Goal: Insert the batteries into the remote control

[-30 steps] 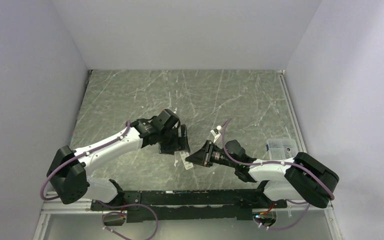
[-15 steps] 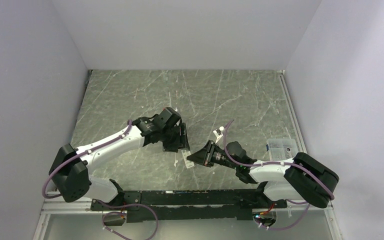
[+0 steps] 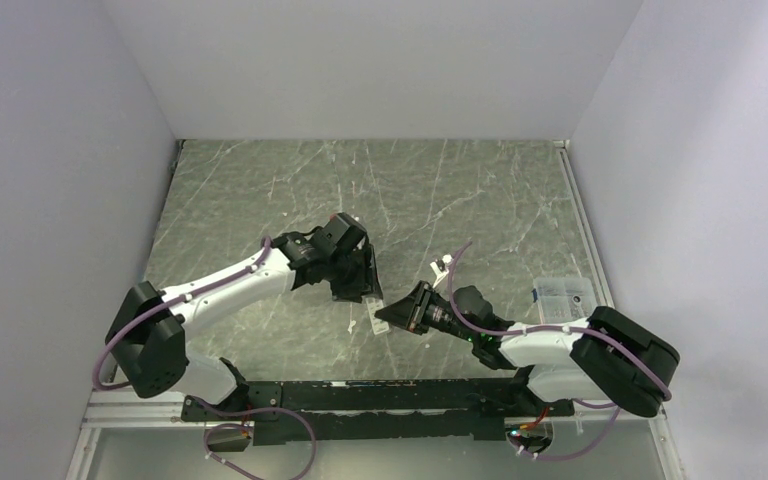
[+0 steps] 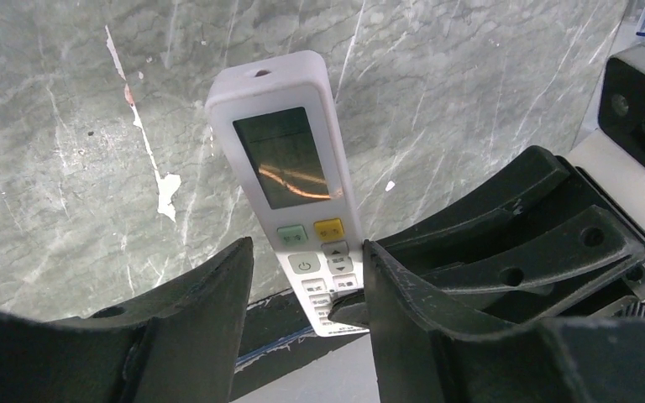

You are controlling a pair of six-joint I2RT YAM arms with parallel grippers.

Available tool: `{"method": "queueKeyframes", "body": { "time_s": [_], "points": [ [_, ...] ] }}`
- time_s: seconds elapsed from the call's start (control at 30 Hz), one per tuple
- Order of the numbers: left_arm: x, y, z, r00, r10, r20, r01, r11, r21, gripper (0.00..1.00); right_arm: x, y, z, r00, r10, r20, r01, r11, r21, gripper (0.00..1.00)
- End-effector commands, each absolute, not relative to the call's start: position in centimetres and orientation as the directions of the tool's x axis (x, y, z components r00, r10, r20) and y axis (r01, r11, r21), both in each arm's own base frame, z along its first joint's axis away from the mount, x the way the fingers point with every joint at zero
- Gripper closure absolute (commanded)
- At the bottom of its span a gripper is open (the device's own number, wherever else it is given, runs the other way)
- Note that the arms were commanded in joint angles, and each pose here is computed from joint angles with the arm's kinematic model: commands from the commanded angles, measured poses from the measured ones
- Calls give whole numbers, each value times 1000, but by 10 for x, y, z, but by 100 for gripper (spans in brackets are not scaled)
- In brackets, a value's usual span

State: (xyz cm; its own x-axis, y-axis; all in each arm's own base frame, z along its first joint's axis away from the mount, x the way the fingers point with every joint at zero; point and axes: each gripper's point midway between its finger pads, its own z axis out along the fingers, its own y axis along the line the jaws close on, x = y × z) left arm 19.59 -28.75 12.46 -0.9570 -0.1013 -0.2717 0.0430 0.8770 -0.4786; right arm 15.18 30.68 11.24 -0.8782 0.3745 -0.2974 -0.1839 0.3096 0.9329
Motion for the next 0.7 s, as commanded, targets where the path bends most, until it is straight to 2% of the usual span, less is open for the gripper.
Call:
{"method": "queueKeyframes", "body": {
  "time_s": [0.0,0.43,0.67],
  "points": [
    [204,-291,129,-951,-126,-281,24,878,-478,44,159,310,148,-830,435,-349,-275,225,935,100],
    [206,-296,125,-952,-157,-261,-9,872,-490,48,160,311,149,-815,450,-364,-280,244,928,100],
    [206,-295,128,-950,-169,-263,-17,869,-495,62,161,311,147,-811,459,-362,-269,256,928,100]
  ]
}}
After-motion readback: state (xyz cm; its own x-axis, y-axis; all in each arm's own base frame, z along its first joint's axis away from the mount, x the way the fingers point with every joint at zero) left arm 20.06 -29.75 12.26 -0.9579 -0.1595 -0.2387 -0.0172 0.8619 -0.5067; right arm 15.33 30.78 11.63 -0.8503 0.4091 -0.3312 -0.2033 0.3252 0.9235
